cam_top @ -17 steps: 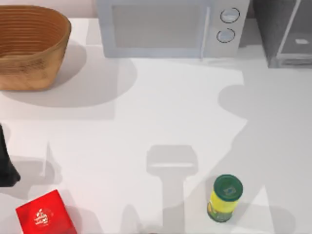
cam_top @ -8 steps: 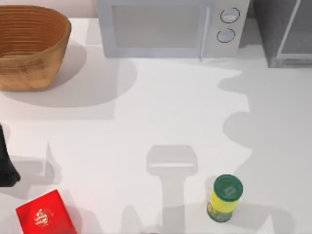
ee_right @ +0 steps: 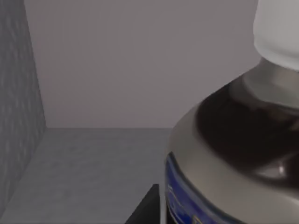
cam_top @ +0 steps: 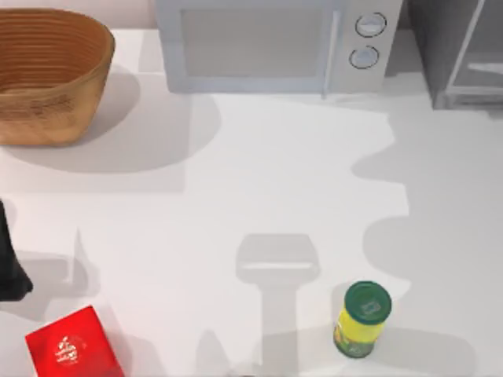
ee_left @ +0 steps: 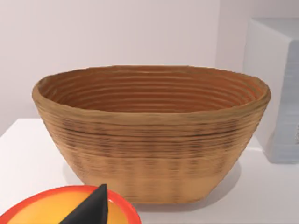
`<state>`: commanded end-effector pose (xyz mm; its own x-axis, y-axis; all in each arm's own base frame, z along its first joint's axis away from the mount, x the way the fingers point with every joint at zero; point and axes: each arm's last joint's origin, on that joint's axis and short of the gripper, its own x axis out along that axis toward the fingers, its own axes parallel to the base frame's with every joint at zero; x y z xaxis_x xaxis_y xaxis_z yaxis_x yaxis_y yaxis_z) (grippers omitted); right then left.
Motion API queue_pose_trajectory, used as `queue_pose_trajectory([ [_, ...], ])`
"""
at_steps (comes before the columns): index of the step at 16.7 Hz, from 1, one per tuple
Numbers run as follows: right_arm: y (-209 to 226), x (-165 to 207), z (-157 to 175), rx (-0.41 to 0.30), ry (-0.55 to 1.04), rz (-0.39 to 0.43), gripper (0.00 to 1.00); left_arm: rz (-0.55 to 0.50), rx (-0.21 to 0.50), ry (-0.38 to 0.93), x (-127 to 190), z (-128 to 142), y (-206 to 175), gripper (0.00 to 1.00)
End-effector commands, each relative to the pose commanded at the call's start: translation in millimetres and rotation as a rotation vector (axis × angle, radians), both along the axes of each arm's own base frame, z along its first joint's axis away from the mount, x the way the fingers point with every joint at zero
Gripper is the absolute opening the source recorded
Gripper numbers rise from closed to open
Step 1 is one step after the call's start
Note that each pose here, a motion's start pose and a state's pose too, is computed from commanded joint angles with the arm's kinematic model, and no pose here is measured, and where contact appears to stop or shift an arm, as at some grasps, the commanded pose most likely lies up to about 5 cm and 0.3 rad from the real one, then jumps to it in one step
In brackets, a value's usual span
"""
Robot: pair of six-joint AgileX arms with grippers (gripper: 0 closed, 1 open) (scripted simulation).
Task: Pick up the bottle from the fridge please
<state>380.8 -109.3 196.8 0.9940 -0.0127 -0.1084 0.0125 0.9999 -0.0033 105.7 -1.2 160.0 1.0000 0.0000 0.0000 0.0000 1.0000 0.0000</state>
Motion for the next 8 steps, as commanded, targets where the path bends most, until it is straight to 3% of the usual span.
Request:
queue_pose_trajectory([
  [5,8.6,-7.9,-1.2,0.014,0.035,0.007,0.0,0.0,0.0,0.0,0.0,0.0,0.0,1.0],
  [8,21.7,-28.5,14.8,0.013,0.035,0.009,0.0,0.0,0.0,0.0,0.0,0.0,0.0,1.0],
])
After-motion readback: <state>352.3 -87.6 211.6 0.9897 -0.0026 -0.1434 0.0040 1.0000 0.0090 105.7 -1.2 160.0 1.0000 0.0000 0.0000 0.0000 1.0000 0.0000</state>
